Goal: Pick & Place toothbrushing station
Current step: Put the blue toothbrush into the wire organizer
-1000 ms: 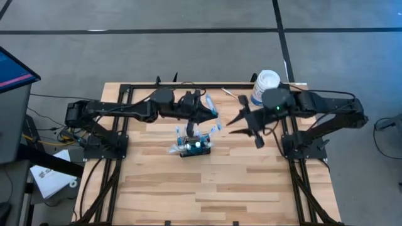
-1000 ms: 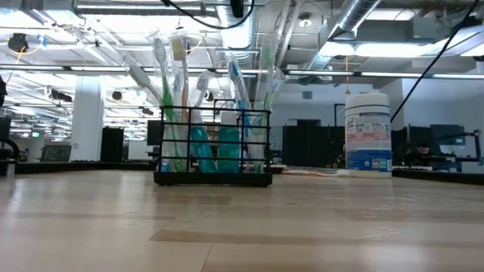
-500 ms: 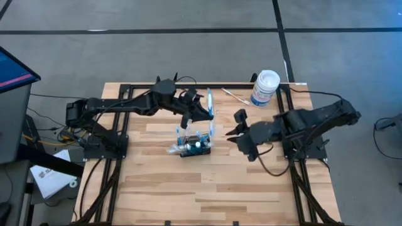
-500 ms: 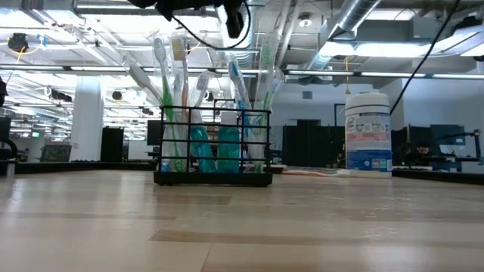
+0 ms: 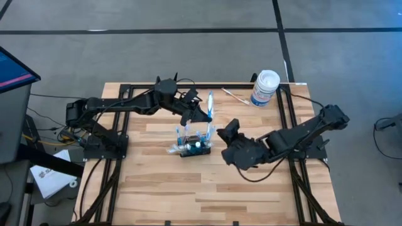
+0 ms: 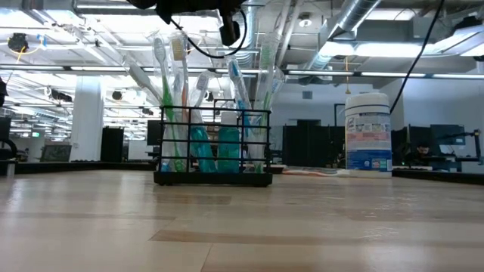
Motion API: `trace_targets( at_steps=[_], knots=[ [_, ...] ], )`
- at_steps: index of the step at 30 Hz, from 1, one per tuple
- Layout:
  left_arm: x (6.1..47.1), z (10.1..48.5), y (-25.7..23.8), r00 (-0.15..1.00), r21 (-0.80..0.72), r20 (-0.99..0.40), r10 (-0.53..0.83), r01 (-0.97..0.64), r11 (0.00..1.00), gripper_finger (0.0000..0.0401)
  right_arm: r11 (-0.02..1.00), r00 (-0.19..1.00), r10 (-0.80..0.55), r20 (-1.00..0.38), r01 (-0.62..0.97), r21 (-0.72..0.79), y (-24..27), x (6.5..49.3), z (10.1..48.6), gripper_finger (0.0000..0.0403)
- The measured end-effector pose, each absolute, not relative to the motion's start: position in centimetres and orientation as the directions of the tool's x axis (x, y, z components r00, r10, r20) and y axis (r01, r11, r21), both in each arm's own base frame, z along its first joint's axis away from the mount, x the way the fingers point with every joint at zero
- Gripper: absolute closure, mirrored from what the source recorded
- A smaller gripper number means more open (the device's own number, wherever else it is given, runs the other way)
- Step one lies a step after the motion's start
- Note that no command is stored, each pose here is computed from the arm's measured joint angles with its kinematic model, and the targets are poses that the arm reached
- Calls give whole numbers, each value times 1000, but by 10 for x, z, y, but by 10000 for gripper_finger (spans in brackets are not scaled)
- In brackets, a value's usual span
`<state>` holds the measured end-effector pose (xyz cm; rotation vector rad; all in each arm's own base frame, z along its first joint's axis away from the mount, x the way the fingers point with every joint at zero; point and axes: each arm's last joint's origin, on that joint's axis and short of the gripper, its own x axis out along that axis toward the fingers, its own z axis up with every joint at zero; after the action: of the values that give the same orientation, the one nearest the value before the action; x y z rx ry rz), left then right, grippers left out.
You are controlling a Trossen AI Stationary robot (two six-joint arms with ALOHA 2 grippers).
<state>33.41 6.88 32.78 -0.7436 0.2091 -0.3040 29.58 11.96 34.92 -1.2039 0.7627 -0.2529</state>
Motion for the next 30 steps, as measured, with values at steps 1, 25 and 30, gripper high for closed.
trace_targets(
  at_steps=[1, 25, 30],
  knots=[
    [334, 328, 69, 936, -694, -79, -344, 196, 693, 386, 350, 729, -560, -394, -223, -910, 122, 298, 347, 337],
    [333, 322, 61, 892, -758, -124, -434, 197, 621, 385, 67, 723, -655, -218, -232, -970, 155, 327, 327, 337],
    [335, 322, 54, 879, -759, -123, -461, 216, 615, 385, 59, 715, -662, -224, -249, -967, 151, 332, 324, 337]
  ],
)
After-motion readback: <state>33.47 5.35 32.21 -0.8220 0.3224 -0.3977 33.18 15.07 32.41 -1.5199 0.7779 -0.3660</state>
